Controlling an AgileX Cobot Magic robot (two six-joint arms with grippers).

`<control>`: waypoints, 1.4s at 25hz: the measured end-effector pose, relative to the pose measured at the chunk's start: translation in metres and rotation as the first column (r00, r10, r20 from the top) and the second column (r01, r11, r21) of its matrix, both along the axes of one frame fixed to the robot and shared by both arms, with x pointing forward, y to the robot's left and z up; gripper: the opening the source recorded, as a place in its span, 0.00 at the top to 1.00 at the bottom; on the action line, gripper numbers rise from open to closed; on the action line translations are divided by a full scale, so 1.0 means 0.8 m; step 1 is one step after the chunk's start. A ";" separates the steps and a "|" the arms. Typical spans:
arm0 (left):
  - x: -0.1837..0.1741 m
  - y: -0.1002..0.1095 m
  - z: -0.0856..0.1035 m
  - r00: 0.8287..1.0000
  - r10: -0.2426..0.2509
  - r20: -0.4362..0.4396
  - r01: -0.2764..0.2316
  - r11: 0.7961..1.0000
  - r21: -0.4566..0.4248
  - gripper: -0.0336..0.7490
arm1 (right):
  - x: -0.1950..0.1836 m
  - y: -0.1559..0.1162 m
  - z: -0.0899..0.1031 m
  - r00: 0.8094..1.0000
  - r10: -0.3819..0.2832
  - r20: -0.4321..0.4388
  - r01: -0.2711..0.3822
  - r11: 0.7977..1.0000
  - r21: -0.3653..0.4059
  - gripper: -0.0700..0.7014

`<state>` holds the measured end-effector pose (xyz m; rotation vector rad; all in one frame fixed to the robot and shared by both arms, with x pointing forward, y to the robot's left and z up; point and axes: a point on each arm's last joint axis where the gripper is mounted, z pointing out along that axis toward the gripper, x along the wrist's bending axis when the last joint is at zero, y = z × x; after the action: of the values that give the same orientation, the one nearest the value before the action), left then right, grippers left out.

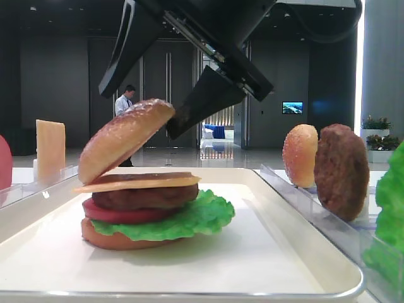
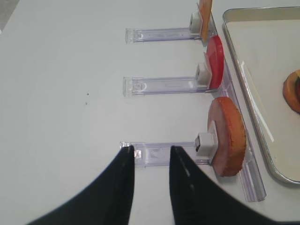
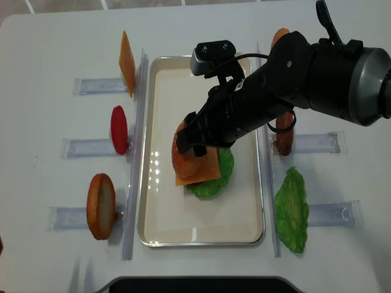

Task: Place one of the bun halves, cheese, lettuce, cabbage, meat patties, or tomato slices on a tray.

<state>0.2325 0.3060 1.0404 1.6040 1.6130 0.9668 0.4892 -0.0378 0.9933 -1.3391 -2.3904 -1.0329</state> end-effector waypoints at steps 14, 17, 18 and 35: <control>0.000 0.000 0.000 1.000 0.000 0.000 0.000 1.000 0.000 0.70 | 0.026 -0.045 0.006 0.999 -0.042 -0.031 0.041 0.999 -0.030 0.23; 0.000 0.000 0.000 1.000 0.000 0.000 0.000 1.000 0.000 0.70 | 0.019 -0.048 0.026 0.999 -0.037 -0.023 0.037 0.999 -0.004 0.23; 0.000 0.000 0.000 1.000 0.000 0.000 0.000 1.000 0.000 0.70 | 0.017 -0.049 0.038 0.999 -0.035 -0.013 0.035 0.999 0.010 0.23; 0.000 0.000 0.000 1.000 0.000 0.000 0.000 1.000 0.000 0.70 | 0.033 -0.114 0.130 0.935 -0.291 0.204 0.352 0.843 -0.408 0.23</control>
<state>0.2325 0.3060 1.0404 1.6040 1.6130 0.9668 0.5156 -0.1288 1.0973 -1.9396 -2.6687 -0.6850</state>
